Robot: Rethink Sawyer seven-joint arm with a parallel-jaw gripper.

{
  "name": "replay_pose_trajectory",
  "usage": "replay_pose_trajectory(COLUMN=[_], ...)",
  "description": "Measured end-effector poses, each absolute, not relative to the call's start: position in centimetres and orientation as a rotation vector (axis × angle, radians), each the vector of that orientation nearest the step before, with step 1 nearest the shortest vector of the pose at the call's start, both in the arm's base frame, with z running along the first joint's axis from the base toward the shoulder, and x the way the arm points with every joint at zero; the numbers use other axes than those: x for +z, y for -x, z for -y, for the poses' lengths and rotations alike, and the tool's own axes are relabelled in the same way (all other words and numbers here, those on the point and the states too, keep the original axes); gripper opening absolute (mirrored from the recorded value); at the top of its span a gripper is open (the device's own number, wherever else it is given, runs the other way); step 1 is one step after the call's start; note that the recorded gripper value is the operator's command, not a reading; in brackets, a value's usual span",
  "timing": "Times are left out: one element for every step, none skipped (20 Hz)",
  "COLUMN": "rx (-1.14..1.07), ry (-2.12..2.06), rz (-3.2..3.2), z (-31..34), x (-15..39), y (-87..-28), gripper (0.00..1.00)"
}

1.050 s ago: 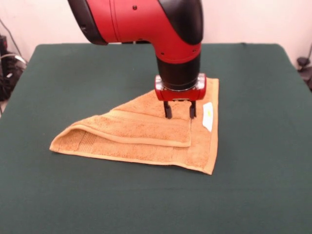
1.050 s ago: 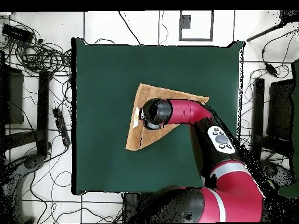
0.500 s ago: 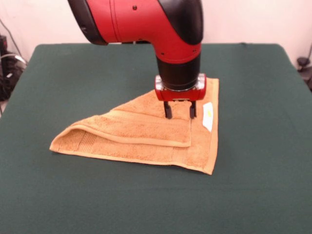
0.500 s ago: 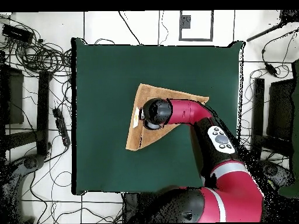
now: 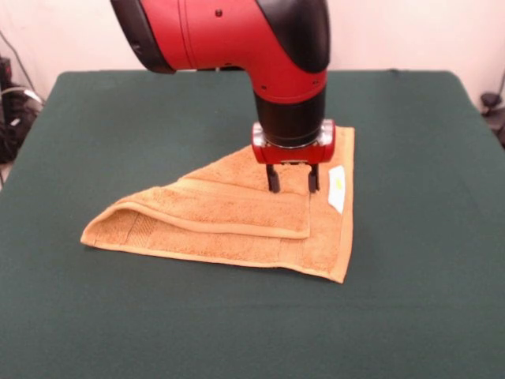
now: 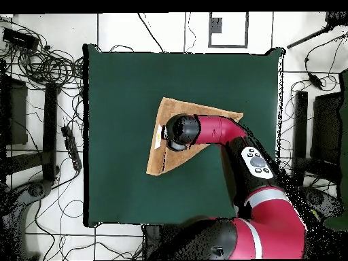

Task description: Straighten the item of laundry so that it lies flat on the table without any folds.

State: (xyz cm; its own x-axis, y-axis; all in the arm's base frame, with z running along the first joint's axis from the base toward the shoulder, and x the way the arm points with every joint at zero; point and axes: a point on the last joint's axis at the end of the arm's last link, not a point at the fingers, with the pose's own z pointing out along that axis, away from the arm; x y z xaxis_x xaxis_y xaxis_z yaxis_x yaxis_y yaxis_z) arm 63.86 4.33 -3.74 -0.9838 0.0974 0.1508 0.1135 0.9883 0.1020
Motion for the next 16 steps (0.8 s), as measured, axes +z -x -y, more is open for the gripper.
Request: replay_pose_trajectory(rx=[-0.166, -0.167, -0.167, -0.167, -0.167, -0.168, -0.169, -0.169, -0.169, -0.168, -0.166, -0.163, -0.161, -0.159, -0.156, -0.152], ry=[0.16, 0.161, 0.161, 0.161, 0.161, 0.163, 0.164, 0.164, 0.164, 0.162, 0.16, 0.156, 0.154, 0.153, 0.151, 0.148], rz=[2.987, 2.986, 2.986, 2.987, 2.987, 2.988, 2.988, 2.988, 2.988, 2.988, 2.989, 2.99, 2.99, 2.991, 2.992, 2.993], z=[-4.34, -4.34, -4.34, -4.34, -4.34, -4.35, -4.37, -4.4, -4.43, -4.47, -4.53, -4.7, -4.76, -4.83, -4.9, -5.02], x=[-3.74, -3.75, -3.75, -3.75, -3.75, -3.75, -3.75, -3.75, -3.76, -3.75, -3.75, -3.75, -3.75, -3.75, -3.75, -3.75], y=[-63.87, -63.87, -63.87, -63.88, -63.88, -63.91, -63.92, -63.93, -63.93, -63.93, -63.95, -63.96, -63.97, -63.99, -64.01, -64.03], gripper=[1.0, 1.0, 1.0, 1.0, 1.0, 1.0, 1.0, 1.0, 1.0, 1.0, 1.0, 1.0, 1.0, 1.0, 1.0, 1.0])
